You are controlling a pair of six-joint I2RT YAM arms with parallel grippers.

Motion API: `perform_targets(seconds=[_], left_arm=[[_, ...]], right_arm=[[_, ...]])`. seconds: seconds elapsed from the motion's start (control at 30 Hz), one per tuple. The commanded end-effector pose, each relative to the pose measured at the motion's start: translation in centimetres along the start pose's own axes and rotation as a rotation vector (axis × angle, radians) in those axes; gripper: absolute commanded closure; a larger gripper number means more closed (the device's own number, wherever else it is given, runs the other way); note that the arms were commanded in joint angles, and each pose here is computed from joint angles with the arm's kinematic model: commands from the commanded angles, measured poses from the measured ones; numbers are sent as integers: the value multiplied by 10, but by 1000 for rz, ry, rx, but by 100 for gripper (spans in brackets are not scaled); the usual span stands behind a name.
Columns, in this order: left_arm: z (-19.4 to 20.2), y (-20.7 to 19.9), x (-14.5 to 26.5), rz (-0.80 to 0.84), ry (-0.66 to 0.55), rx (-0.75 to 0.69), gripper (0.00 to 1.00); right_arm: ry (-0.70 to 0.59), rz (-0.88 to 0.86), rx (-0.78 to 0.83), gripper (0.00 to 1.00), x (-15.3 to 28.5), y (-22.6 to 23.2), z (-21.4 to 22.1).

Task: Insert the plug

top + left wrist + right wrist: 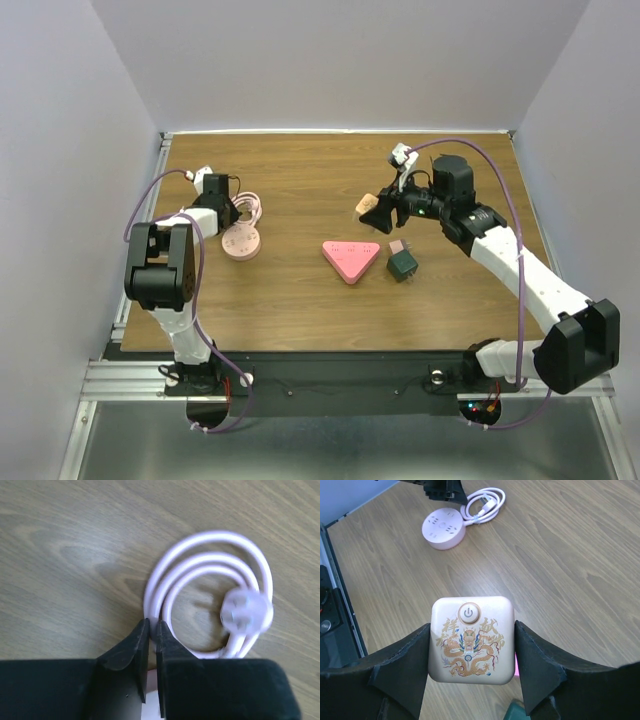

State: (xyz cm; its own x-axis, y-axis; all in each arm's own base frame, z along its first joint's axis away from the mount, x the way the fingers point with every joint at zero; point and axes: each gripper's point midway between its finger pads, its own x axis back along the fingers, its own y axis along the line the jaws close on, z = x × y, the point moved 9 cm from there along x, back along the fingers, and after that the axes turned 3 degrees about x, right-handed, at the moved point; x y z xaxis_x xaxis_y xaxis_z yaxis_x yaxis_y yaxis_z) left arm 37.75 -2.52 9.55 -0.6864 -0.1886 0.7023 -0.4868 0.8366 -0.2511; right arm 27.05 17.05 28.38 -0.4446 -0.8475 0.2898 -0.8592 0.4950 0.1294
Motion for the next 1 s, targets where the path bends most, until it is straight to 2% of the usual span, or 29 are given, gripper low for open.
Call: perform_targets(seconds=[0.0,0.03,0.23,0.47,0.67,0.97], left_arm=[[9,-4,-2,38,64,-53,96],[11,-7,-3,53,67,-64,100],[26,-32,4,168,95,-149,100],[49,-93,35,395,132,-243,100],[71,-140,46,579,183,-314,100],[79,-167,53,691,183,-409,100]], right_arm=[[-83,-11,65,100,5,2,-16],[-81,-13,63,99,5,2,-15],[-79,-35,60,100,3,3,-14],[-71,-99,46,100,0,6,-8],[-80,-149,50,99,-4,10,2],[-71,-191,65,100,-25,16,9]])
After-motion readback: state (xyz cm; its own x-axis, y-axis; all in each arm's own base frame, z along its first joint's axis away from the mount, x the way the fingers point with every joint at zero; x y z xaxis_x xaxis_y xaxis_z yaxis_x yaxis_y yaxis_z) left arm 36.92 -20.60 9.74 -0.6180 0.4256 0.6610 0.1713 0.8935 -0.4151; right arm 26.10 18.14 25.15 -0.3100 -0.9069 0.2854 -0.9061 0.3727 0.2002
